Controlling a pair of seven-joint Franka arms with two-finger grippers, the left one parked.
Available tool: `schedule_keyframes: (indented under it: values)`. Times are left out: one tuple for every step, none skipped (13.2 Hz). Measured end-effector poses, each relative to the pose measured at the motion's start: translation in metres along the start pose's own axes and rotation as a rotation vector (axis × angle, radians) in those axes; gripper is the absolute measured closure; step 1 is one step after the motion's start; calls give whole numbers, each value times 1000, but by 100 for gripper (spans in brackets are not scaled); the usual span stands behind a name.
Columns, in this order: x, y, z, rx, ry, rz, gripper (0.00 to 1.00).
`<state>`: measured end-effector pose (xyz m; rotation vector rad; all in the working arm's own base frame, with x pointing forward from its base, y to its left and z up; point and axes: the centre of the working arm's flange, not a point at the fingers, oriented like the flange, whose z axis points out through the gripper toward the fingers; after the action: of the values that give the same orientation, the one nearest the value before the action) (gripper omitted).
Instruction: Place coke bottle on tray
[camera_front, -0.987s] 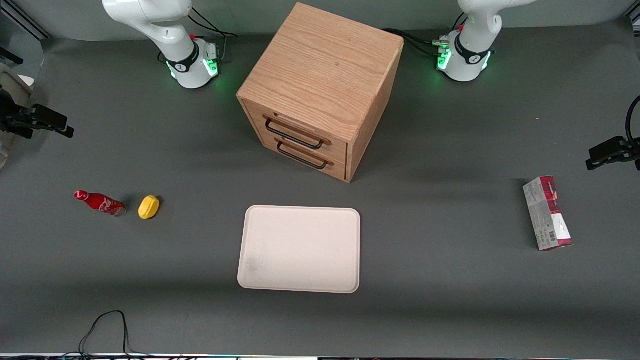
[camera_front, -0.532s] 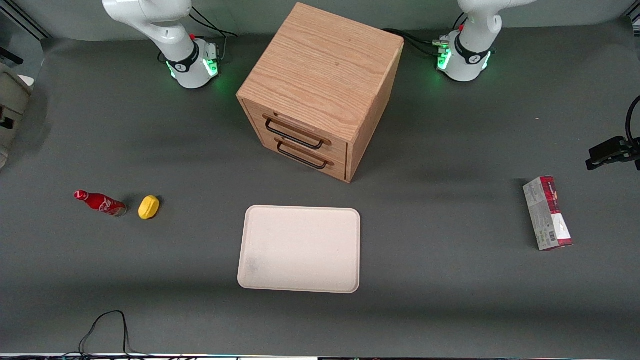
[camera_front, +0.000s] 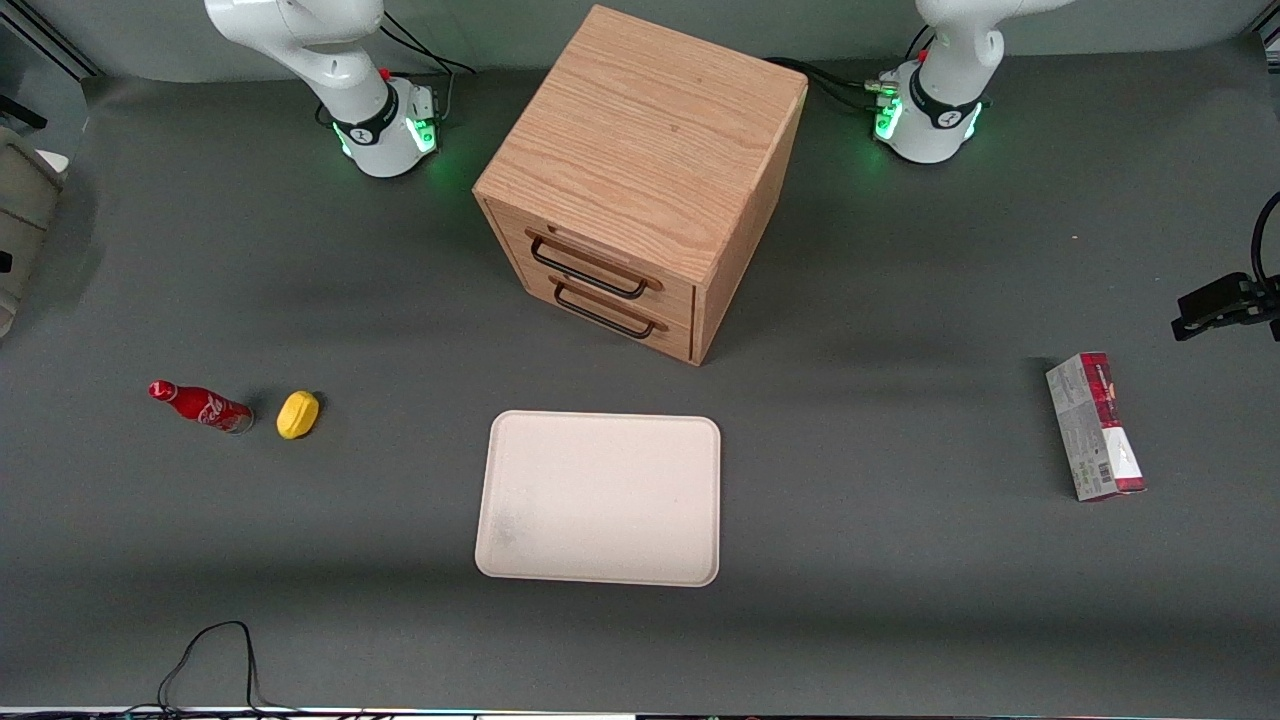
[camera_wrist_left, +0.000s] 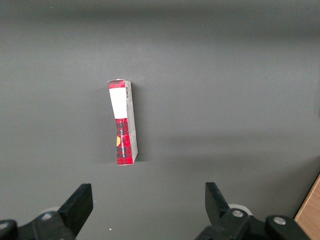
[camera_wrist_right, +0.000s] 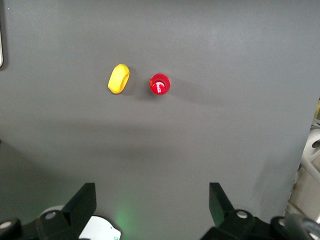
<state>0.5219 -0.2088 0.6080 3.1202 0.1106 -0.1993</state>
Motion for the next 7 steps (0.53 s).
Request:
schedule_keyframes:
  values:
    - [2,0,8,4,-9,-1,0]
    - [7,1,23,5,-12,-3,0]
    - [15,2,43,2,-5,-5,0]
    - [22,4,67,-1,5,-7,0]
    - [29,5,93,-7,17,-9,0]
    - [34,5,118,-14,28,-10,0]
    - [38,5,141,-21,35,-11,0]
